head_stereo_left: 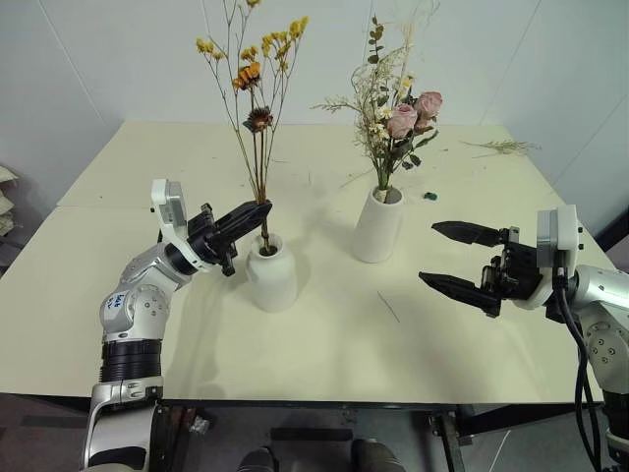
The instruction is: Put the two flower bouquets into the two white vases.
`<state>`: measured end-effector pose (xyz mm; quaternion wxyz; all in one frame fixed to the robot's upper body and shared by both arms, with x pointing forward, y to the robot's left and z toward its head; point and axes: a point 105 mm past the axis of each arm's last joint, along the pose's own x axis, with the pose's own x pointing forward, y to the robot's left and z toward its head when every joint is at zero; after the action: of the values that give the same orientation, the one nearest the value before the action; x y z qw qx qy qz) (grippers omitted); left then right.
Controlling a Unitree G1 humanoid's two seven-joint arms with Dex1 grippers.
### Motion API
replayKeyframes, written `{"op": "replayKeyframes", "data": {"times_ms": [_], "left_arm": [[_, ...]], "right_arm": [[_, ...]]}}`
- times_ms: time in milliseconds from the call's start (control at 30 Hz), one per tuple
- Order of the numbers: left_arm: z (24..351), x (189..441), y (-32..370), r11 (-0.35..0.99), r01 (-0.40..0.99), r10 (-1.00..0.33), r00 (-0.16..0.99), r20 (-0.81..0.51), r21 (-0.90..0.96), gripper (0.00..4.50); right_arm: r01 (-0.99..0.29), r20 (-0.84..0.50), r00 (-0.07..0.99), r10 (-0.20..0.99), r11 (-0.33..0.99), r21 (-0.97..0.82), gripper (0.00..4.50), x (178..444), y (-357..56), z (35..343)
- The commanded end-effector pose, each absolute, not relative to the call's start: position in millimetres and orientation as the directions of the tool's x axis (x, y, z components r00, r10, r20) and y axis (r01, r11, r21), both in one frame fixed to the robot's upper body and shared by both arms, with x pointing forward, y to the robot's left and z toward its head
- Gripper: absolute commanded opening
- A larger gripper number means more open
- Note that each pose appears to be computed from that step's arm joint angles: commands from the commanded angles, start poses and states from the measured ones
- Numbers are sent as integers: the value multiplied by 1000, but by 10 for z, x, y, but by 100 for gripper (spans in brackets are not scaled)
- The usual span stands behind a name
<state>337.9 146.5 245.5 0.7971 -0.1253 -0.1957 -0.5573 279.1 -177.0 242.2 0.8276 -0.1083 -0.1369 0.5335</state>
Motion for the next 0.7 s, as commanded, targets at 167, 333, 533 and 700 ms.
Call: {"op": "replayKeyframes", "data": {"times_ms": [167, 333, 533, 700], "left_arm": [[2435, 3430, 1411, 346, 938, -824, 298, 482, 11, 4], [2422, 3396, 1435, 322, 946, -833, 296, 468, -25, 97], [2499, 3161, 1587, 314, 948, -881, 274, 386, 44, 278], [2492, 3114, 1741, 361, 927, -899, 315, 304, 107, 430]], "right_arm": [[-831, 159, 385, 909, 416, -369, 450, 2723, -1765, 2553], [-829, 160, 388, 908, 420, -369, 450, 2716, -1772, 2551], [-827, 166, 391, 905, 425, -368, 450, 2732, -1775, 2543], [-827, 170, 391, 905, 426, -366, 450, 2751, -1777, 2528]]}}
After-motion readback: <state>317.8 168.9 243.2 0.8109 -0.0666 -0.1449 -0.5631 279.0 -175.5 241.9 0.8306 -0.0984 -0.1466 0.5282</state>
